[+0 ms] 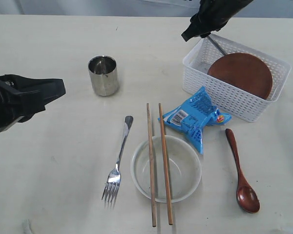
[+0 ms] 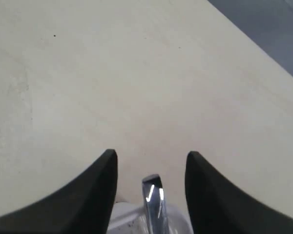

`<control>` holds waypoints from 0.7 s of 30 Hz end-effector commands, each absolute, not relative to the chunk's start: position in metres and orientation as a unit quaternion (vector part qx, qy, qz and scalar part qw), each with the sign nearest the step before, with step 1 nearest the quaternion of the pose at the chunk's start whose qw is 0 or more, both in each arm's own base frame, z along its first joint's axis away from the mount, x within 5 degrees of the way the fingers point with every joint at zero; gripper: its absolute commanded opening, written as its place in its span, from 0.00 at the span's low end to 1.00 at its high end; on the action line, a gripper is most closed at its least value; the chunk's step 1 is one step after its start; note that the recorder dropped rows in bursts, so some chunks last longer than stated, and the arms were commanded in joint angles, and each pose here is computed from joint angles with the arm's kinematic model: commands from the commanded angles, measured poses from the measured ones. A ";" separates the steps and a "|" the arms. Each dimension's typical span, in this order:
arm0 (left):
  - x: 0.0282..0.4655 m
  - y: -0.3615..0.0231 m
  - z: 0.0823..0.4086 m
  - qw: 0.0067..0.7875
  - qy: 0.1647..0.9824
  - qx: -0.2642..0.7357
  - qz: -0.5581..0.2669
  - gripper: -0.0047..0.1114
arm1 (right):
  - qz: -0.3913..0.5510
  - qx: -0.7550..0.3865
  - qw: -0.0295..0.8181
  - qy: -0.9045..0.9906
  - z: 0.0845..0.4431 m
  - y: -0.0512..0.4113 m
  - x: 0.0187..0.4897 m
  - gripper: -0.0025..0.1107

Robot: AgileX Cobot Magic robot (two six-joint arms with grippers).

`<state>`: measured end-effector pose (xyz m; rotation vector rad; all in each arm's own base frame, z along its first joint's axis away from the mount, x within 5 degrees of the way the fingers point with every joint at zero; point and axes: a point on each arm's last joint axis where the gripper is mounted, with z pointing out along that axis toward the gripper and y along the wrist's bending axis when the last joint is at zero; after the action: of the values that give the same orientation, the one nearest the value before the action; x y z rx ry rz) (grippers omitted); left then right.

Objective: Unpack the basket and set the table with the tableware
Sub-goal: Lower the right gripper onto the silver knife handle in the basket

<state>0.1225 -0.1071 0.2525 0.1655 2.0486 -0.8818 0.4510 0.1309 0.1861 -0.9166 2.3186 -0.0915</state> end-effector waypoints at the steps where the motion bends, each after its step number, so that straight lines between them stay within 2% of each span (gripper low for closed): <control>1: 0.122 -0.107 0.252 0.439 0.823 0.069 -0.354 0.04 | -0.039 -0.349 0.321 0.880 0.186 0.130 0.453 0.40; 15: 0.122 -0.107 0.252 0.438 0.823 0.068 -0.355 0.04 | -0.056 -0.365 0.311 0.876 0.177 0.128 0.455 0.38; 21: 0.122 -0.107 0.252 0.438 0.823 0.068 -0.355 0.04 | -0.058 -0.365 0.311 0.875 0.177 0.128 0.455 0.16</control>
<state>0.1225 -0.1071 0.2525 0.1655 2.0486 -0.8818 0.4541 0.1294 0.1743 -0.9614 2.3182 -0.1398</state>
